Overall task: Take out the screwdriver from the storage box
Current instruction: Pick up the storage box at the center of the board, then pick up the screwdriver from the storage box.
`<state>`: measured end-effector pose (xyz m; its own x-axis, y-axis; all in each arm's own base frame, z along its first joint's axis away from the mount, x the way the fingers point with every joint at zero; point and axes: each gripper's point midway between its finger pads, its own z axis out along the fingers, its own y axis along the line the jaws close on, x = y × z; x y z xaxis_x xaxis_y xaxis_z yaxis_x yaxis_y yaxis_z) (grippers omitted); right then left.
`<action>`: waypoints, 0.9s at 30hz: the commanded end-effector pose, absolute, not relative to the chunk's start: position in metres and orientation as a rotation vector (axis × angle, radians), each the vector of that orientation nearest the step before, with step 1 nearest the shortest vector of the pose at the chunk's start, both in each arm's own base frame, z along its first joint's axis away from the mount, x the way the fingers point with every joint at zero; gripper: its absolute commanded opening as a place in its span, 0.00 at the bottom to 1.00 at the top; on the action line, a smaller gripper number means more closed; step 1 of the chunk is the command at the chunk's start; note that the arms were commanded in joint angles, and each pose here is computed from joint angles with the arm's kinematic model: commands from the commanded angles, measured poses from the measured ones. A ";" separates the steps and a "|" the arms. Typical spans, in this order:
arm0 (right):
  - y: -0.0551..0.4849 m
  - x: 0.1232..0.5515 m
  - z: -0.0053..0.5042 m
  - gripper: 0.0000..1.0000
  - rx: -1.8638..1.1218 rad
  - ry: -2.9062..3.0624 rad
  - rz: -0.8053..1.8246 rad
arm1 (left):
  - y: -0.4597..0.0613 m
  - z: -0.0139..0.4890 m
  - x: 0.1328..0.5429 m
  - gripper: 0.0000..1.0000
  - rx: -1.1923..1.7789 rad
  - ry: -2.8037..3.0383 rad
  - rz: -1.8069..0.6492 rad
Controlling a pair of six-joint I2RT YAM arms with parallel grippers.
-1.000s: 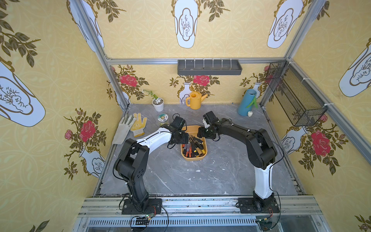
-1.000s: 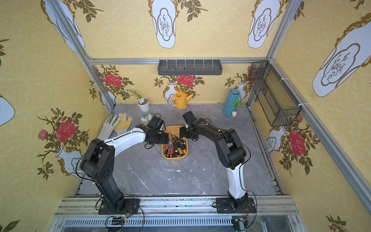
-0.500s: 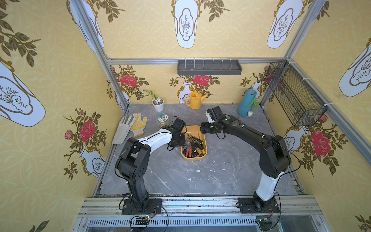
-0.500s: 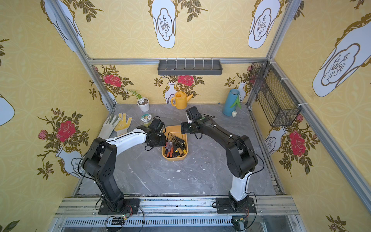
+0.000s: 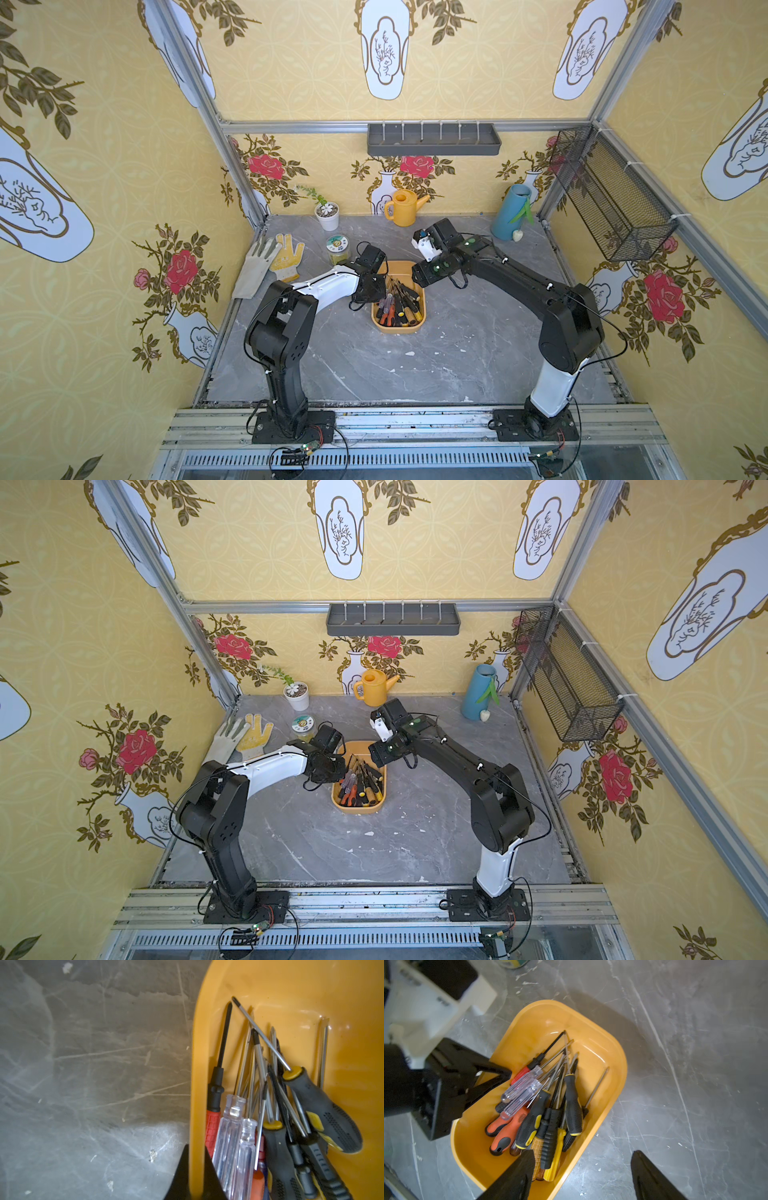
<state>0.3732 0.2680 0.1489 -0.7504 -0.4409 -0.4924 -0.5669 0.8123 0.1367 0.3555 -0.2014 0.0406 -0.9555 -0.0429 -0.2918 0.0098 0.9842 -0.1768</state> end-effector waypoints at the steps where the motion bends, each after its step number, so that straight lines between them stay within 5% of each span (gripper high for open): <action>1: 0.285 0.360 0.146 0.75 -0.949 2.513 0.425 | -0.192 0.033 0.349 0.00 -0.014 2.855 -0.194; 27: 0.326 0.369 0.061 0.42 -1.243 2.607 0.206 | -0.166 0.044 0.339 0.00 0.015 2.845 -0.107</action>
<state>0.3656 0.3328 0.0659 -0.5894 -0.7471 -0.3073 -0.7952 0.6037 0.0573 0.3417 -0.1719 0.0450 -0.9552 -0.0178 -0.2954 0.0123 0.9949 -0.0999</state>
